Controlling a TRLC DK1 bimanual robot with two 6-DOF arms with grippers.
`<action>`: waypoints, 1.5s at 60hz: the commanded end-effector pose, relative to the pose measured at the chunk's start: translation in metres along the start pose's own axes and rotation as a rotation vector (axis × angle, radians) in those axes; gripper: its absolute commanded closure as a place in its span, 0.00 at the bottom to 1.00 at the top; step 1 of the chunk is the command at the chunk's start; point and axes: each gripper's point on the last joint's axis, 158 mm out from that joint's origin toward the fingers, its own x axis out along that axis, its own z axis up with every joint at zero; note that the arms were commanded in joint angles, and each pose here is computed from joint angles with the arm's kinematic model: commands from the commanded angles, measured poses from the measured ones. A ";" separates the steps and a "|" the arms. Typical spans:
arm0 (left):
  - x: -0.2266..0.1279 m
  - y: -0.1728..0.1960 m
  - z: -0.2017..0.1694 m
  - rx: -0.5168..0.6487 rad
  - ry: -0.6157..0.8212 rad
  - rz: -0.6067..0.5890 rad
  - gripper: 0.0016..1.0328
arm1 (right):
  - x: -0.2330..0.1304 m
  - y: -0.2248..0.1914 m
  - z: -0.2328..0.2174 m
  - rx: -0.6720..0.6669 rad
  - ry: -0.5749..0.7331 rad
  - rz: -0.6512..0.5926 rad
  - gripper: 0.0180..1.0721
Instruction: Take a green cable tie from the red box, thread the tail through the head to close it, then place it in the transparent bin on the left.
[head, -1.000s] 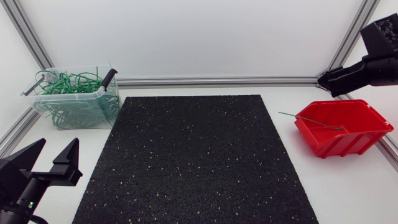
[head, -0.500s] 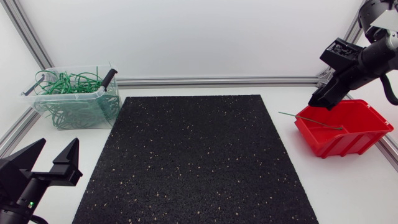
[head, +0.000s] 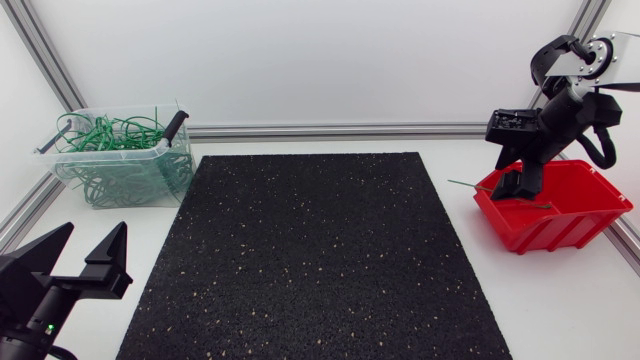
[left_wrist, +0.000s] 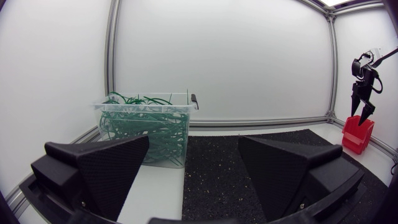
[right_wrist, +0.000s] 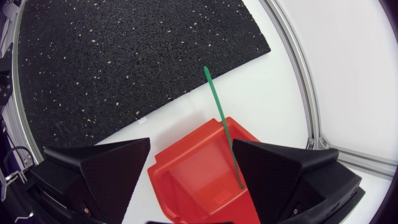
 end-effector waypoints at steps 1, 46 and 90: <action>0.002 0.000 -0.024 0.002 0.061 0.002 0.03 | 0.012 -0.001 -0.004 -0.065 0.009 0.006 0.11; 0.002 0.000 -0.025 0.005 0.064 0.003 0.03 | 0.091 -0.025 -0.002 -0.153 0.081 -0.147 0.41; 0.002 0.000 -0.026 0.005 0.067 0.002 0.03 | 0.036 -0.034 0.020 -0.187 0.033 -0.434 0.94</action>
